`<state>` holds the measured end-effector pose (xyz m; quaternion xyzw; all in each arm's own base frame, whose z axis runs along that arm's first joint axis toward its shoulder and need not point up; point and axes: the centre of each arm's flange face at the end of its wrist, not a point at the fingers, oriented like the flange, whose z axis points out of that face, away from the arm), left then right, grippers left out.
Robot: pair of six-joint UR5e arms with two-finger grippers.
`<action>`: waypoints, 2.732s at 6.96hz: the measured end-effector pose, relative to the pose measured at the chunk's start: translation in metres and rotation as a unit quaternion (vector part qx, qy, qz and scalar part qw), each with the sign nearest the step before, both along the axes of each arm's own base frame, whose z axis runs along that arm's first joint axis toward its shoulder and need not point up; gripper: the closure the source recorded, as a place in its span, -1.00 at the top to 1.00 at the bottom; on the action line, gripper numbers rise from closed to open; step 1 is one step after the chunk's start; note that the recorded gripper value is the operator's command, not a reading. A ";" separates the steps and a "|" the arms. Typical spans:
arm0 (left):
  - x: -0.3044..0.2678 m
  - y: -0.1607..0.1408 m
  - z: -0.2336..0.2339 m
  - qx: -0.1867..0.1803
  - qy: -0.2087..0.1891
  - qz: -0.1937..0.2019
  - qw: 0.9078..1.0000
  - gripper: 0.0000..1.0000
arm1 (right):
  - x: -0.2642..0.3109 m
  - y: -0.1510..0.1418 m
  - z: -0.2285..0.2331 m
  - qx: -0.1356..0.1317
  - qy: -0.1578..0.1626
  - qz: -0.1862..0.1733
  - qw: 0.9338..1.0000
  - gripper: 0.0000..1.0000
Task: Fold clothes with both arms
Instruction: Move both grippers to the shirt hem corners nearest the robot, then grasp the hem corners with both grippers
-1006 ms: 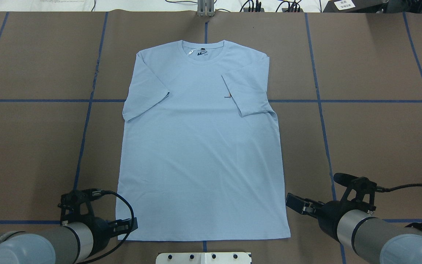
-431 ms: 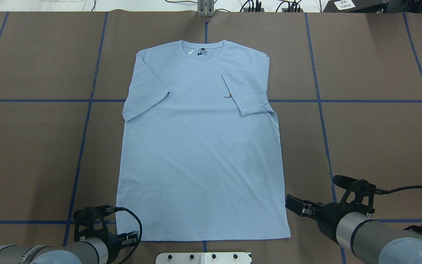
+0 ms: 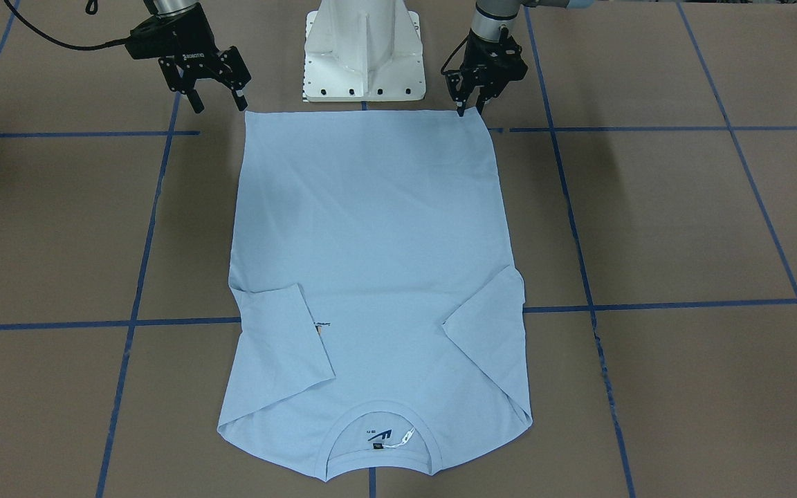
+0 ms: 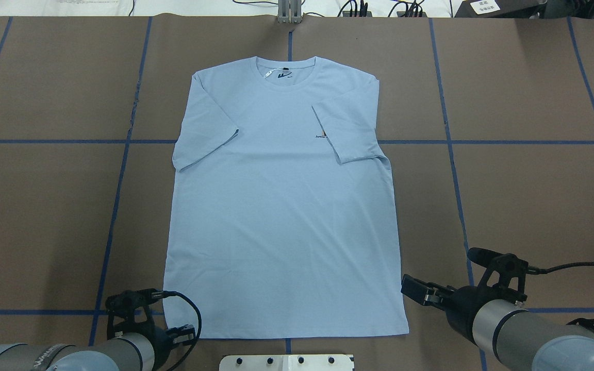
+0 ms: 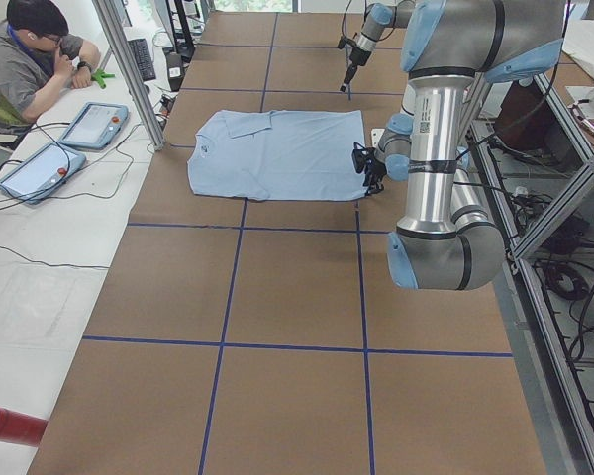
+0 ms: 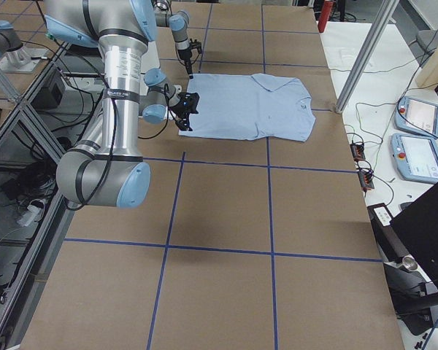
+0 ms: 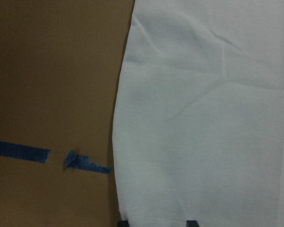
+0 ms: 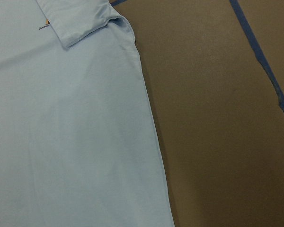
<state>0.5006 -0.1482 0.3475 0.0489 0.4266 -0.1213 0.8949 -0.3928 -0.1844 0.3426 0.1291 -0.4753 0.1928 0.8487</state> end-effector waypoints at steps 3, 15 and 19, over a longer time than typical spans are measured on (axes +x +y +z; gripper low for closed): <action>-0.003 -0.002 0.002 0.001 -0.003 -0.001 1.000 -1.00 | -0.010 0.007 0.010 -0.004 0.005 0.008 1.000 0.43; -0.028 -0.016 -0.037 0.028 0.040 -0.043 0.998 -1.00 | -0.090 0.071 0.035 -0.044 0.013 0.048 0.998 -0.02; -0.029 -0.017 -0.037 0.028 0.040 -0.044 0.998 -1.00 | -0.089 0.072 0.041 -0.041 0.021 0.046 0.998 -1.00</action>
